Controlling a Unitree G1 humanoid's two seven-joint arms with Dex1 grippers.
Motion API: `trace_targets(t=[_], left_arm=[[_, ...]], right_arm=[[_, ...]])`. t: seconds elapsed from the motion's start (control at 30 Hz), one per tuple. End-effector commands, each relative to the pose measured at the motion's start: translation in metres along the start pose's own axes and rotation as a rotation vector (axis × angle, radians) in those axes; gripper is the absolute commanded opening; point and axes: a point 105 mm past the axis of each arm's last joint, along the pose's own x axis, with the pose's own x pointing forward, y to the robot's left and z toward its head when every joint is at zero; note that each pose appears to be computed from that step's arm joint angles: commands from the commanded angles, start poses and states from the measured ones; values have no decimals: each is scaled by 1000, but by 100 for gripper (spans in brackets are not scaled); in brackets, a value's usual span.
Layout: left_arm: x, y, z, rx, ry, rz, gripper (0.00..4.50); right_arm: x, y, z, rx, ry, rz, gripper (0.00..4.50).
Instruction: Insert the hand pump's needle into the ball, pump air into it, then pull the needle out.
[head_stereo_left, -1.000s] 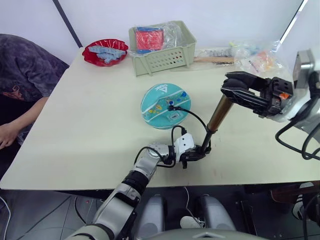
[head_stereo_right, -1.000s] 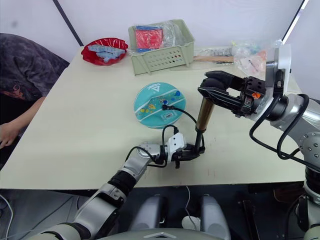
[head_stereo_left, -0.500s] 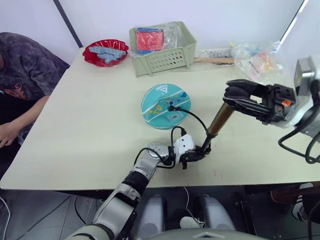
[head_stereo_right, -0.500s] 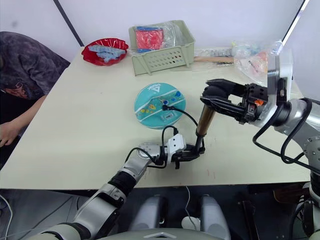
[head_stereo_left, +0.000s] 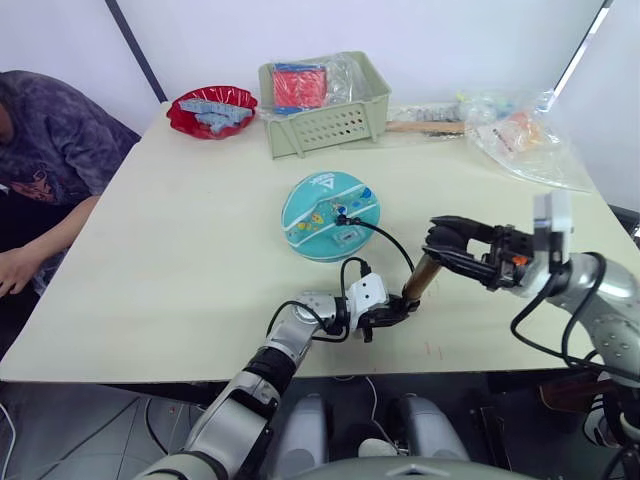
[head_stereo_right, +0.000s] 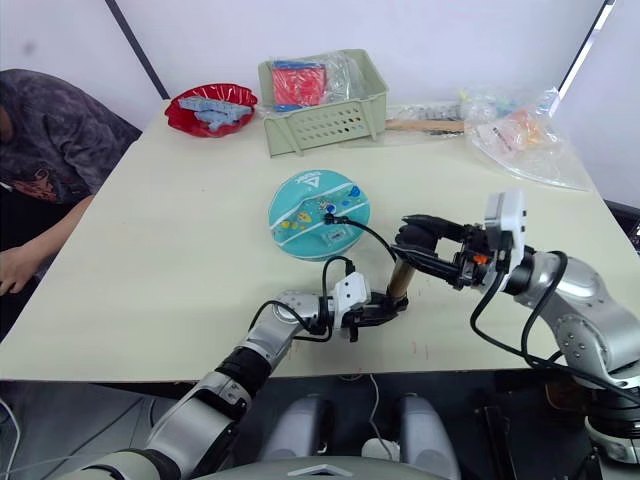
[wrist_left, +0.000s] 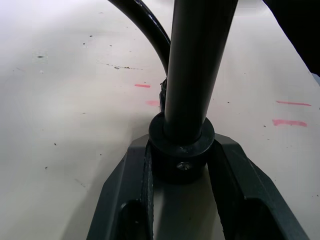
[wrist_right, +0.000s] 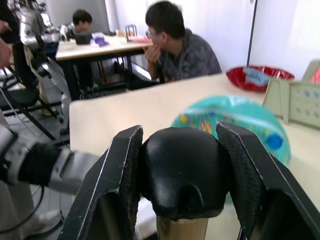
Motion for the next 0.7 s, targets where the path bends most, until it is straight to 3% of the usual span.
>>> trace_targets(t=[0.03,0.27,0.43,0.7], left_arm=[[-6,-13,-27,-67,71,-38,107],[-6,-11,-29,-112,76,-19,107],[-5,-12,-29,-129,77,-18,107],[-6,-14,-27,-115,57,-53,107]], right_arm=[[-4,0,-43,47,124,-24,181],[0,-3,-54,26,123,-46,181],[3,-8,-24,-13,47,-45,181],[0,-12,50,-59,-108,6,181]])
